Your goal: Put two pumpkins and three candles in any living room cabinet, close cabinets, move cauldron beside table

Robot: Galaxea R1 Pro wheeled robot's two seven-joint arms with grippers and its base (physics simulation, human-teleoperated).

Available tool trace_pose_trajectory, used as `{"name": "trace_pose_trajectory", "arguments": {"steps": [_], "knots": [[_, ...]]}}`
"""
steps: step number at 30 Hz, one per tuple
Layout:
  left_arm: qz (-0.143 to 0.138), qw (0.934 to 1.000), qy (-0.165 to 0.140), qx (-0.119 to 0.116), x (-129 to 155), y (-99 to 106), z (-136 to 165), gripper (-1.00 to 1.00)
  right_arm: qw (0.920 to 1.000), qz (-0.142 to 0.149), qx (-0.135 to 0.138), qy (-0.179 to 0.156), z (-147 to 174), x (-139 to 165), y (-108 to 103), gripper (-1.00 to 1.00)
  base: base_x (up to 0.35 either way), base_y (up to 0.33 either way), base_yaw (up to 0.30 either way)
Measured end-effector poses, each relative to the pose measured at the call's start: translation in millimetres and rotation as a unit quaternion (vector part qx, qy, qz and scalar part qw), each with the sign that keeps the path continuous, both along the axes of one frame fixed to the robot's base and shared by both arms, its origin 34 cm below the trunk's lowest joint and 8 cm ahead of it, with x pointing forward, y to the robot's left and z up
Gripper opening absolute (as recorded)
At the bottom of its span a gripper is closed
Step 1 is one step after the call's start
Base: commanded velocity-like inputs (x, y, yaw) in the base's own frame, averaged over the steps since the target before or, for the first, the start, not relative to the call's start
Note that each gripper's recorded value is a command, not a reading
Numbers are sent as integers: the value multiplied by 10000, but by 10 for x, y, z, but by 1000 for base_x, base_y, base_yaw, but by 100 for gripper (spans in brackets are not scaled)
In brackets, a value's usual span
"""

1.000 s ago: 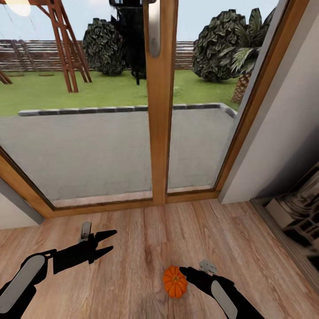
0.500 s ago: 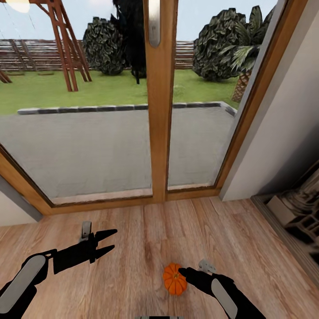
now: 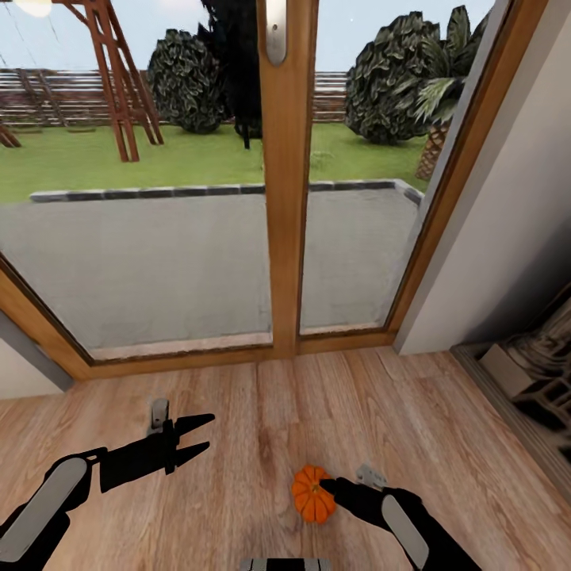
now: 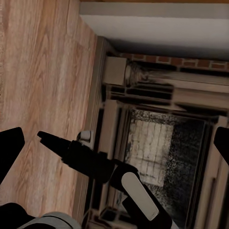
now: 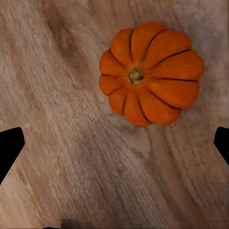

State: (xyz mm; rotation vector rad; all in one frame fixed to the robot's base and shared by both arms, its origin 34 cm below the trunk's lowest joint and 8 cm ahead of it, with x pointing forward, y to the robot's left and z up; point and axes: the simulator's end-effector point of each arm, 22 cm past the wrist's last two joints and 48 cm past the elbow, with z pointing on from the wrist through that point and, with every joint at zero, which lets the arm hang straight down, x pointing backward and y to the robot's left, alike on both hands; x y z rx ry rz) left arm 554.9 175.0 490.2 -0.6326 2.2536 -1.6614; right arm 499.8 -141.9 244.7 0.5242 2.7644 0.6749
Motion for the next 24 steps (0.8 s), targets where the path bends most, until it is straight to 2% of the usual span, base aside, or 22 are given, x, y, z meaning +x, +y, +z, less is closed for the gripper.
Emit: {"name": "trace_pose_trajectory", "arguments": {"steps": [6, 14, 24], "knots": [[-4, 10000, 0, -1, -38, -3, -135, 100, 9994, -205, 246, -119, -72, 61, -80, 100, 0, 0, 0], [-5, 10000, 1, -7, -87, -6, -314, 100, 9993, -241, 243, -143, -249, 29, -160, 100, 0, 0, 0], [-6, 9998, 203, -9, -112, -8, -513, 100, 9994, -257, 218, 59, -433, -89, -197, 100, 0, 0, 0]]}}
